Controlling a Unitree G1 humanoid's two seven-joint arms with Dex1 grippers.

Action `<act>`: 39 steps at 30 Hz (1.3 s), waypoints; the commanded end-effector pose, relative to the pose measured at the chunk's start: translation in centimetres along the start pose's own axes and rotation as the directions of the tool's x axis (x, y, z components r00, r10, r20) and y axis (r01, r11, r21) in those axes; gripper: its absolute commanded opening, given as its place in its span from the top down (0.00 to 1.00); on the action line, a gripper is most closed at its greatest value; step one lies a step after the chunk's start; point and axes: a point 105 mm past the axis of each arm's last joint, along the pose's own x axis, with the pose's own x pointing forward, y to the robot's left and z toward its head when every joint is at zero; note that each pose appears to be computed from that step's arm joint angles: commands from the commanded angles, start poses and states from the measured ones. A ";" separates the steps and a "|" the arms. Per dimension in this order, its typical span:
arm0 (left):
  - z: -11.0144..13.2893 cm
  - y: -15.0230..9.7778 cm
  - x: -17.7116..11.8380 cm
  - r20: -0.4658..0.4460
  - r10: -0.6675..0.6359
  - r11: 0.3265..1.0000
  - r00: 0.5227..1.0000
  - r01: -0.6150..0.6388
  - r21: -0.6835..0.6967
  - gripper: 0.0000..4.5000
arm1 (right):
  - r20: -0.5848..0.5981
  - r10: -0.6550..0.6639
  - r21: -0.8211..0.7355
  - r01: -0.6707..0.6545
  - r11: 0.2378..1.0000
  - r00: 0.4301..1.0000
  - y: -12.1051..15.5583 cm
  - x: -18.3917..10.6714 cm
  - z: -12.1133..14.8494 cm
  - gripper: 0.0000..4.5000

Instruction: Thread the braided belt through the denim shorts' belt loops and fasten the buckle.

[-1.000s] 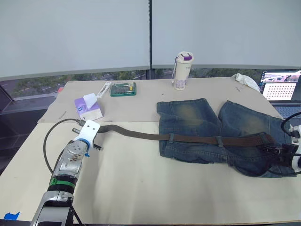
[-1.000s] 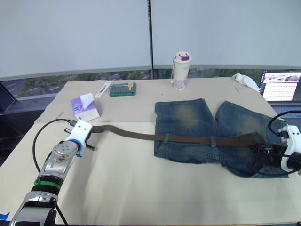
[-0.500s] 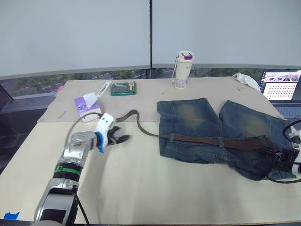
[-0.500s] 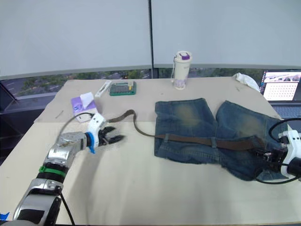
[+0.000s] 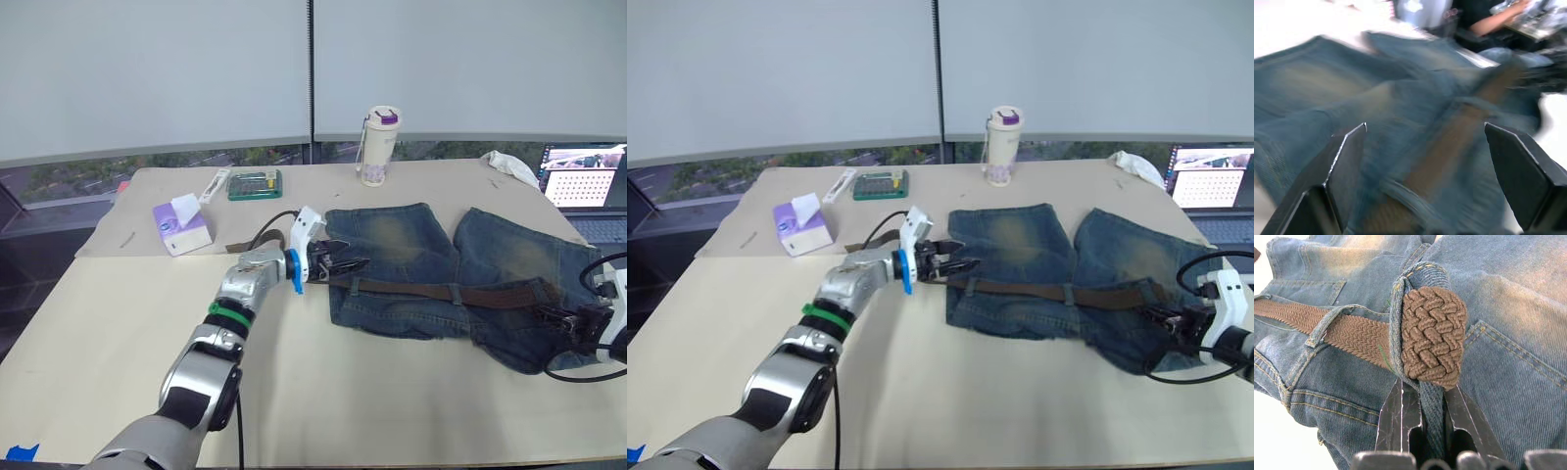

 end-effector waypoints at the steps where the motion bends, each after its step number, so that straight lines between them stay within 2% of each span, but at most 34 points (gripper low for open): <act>1: -0.5 0.4 1.2 -0.052 0.057 0.992 0.997 -0.051 0.115 0.09 | 0.042 0.027 -0.019 -0.027 0.999 0.999 0.8 0.1 1.2 1.00; 4: -2.0 0.5 1.3 -0.129 0.073 0.983 0.989 -0.049 0.176 0.09 | 0.051 0.027 -0.020 -0.026 0.999 0.998 1.1 0.2 1.2 1.00; 8: -5.6 0.6 0.1 -0.305 0.048 0.964 0.951 0.035 0.262 0.09 | 0.053 0.020 -0.016 -0.019 1.000 0.998 1.3 0.2 0.9 1.00; 13: -7.0 0.7 -0.3 -0.329 0.072 0.958 0.942 0.026 0.284 0.09 | 0.034 0.020 -0.019 -0.019 1.000 0.999 1.5 0.1 0.2 1.00; 17: -7.5 0.2 -0.3 -0.333 0.037 0.969 0.942 0.048 0.243 0.35 | 0.023 0.018 -0.024 -0.018 1.000 1.000 1.7 0.0 -0.1 1.00; 24: -8.1 -0.3 -0.8 -0.334 -0.036 0.990 0.942 0.078 0.113 0.87 | 0.017 0.022 -0.031 -0.022 0.999 1.000 1.9 0.2 -0.1 1.00; 26: -8.0 0.0 -1.1 -0.322 -0.027 0.994 0.946 0.060 0.095 0.99 | 0.018 0.027 -0.032 -0.026 0.999 0.999 2.0 0.3 0.0 1.00; 29: -7.4 1.3 -1.7 -0.294 0.035 0.997 0.955 -0.014 0.073 0.99 | 0.014 0.059 -0.037 -0.059 0.998 0.998 2.7 0.7 0.0 1.00; 33: -4.7 4.0 -2.5 -0.168 0.197 0.979 0.966 -0.185 0.081 0.99 | 0.057 0.131 -0.078 -0.126 0.989 0.990 4.6 2.5 1.0 1.00; 36: -1.8 6.0 -3.4 -0.049 0.318 0.945 0.947 -0.312 0.102 0.99 | 0.135 0.206 -0.142 -0.187 0.972 0.969 6.9 5.2 2.8 1.00; 39: -0.1 7.1 -4.0 0.010 0.378 0.921 0.926 -0.377 0.101 0.99 | 0.194 0.232 -0.176 -0.199 0.964 0.953 8.0 7.1 4.3 1.00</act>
